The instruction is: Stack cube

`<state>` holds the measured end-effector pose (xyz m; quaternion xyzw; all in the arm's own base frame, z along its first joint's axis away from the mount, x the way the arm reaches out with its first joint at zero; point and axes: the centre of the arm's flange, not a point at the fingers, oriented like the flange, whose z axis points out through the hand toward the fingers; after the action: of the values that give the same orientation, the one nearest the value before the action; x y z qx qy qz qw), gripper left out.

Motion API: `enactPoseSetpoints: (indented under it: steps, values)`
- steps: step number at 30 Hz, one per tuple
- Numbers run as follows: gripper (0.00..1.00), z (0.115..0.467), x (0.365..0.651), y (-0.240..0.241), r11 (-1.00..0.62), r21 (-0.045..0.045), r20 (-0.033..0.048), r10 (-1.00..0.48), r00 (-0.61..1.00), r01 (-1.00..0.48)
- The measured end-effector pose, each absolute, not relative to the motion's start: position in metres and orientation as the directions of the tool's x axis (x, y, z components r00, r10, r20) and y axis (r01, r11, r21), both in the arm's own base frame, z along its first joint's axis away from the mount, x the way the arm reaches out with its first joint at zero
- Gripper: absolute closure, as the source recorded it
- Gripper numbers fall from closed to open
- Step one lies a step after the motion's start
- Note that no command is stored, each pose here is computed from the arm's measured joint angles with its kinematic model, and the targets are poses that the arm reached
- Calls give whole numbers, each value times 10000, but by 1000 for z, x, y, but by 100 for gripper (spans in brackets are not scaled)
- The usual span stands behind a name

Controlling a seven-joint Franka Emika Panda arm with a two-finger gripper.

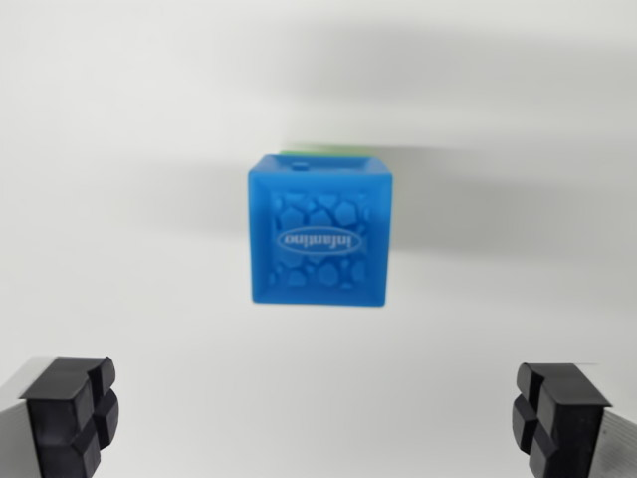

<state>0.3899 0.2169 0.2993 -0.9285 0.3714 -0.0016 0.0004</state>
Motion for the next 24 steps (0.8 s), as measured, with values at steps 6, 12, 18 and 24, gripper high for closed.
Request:
enactPoseSetpoints:
  steps: [6, 12, 18, 24]
  values:
    - [0, 324, 390, 217, -7246, -25, 39, -6892, 7245, -6892]
    - [0, 351, 390, 218, -7247, -31, 45, -6891, 7247, -6891]
    - [0, 376, 390, 218, -7251, -31, 58, -6886, 7251, -6886]
    - [0, 398, 390, 218, -7252, -16, 59, -6885, 7252, -6885]
